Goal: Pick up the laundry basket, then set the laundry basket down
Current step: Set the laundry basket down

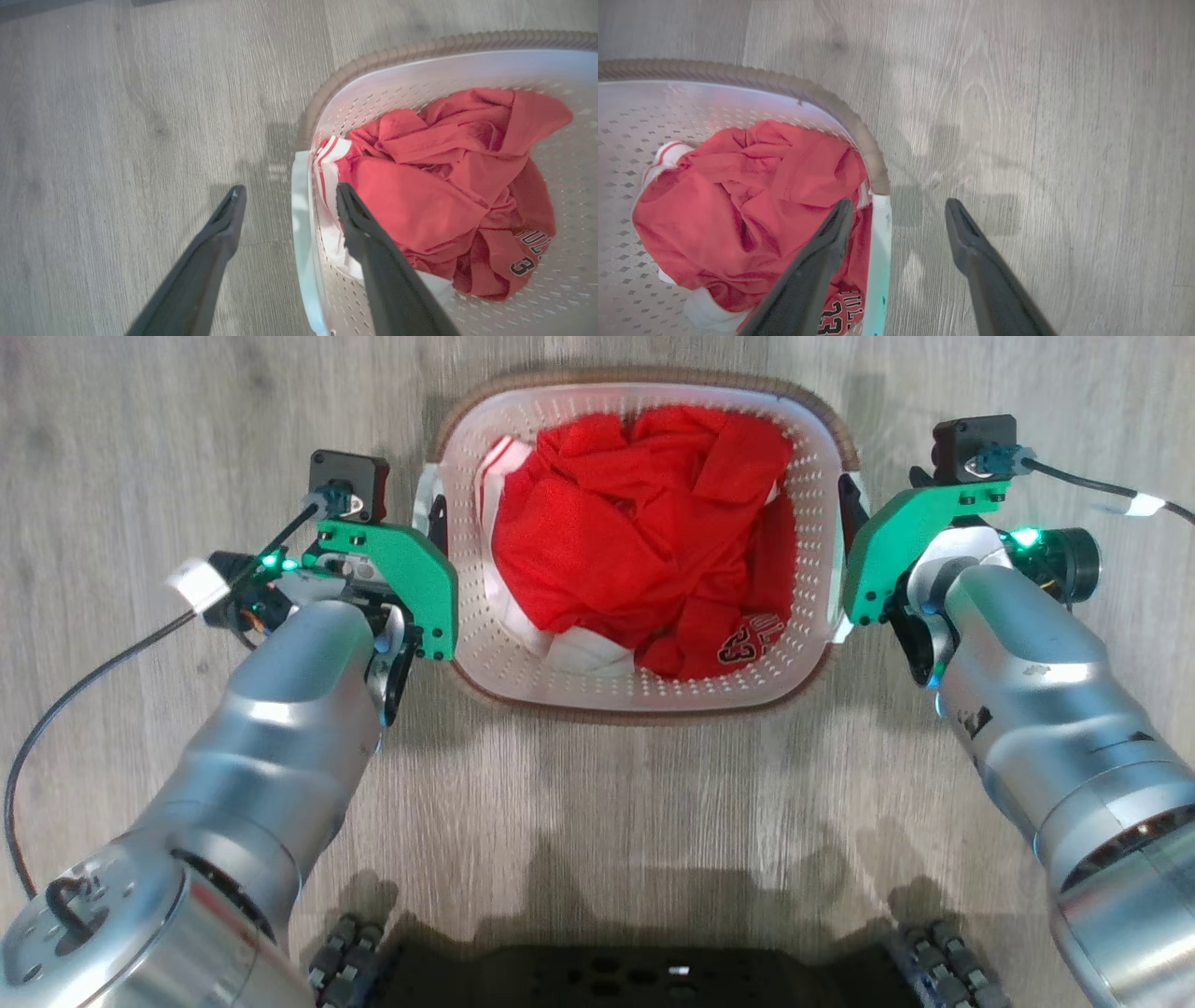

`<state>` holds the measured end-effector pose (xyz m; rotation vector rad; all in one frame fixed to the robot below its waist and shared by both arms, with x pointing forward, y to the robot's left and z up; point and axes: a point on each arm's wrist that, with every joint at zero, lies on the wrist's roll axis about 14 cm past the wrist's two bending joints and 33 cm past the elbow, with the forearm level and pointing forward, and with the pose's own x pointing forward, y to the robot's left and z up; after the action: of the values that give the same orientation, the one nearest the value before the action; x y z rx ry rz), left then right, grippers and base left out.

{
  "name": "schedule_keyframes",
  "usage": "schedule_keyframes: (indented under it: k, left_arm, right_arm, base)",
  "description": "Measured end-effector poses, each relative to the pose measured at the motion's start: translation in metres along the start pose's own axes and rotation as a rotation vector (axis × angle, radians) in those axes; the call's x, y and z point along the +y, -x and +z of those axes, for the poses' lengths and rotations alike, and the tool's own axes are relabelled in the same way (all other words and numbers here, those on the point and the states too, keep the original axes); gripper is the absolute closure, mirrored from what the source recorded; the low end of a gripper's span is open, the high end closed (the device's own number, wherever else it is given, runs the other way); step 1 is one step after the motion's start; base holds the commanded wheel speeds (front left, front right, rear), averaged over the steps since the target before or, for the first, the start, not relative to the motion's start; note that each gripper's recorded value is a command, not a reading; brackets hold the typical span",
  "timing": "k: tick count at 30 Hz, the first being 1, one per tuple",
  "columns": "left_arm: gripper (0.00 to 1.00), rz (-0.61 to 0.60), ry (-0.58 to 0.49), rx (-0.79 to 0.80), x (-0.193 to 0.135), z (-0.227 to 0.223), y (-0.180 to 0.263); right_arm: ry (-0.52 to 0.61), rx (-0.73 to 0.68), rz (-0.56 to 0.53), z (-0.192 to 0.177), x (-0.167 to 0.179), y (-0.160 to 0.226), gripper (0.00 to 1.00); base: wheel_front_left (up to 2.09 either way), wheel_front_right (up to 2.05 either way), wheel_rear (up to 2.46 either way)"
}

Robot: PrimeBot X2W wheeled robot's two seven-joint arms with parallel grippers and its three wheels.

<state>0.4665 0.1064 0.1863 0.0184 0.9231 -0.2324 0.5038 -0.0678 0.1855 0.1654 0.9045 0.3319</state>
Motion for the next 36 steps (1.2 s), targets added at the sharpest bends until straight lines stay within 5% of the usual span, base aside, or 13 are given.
schedule_keyframes:
  k: [19, 36]
  left_arm:
    - [0.0, 0.01, 0.041, -0.429, -0.007, 0.093, 0.1]
    - [0.0, 0.136, 0.04, -0.76, 0.004, 0.107, 0.228]
  right_arm:
    - [0.064, -0.45, 0.033, 0.134, 0.036, 0.097, 0.0]
    - [0.108, -0.759, 0.02, 0.128, 0.06, 0.226, 0.0]
  base:
    - [0.0, 0.0, 0.0]
    - [0.0, 0.0, 0.0]
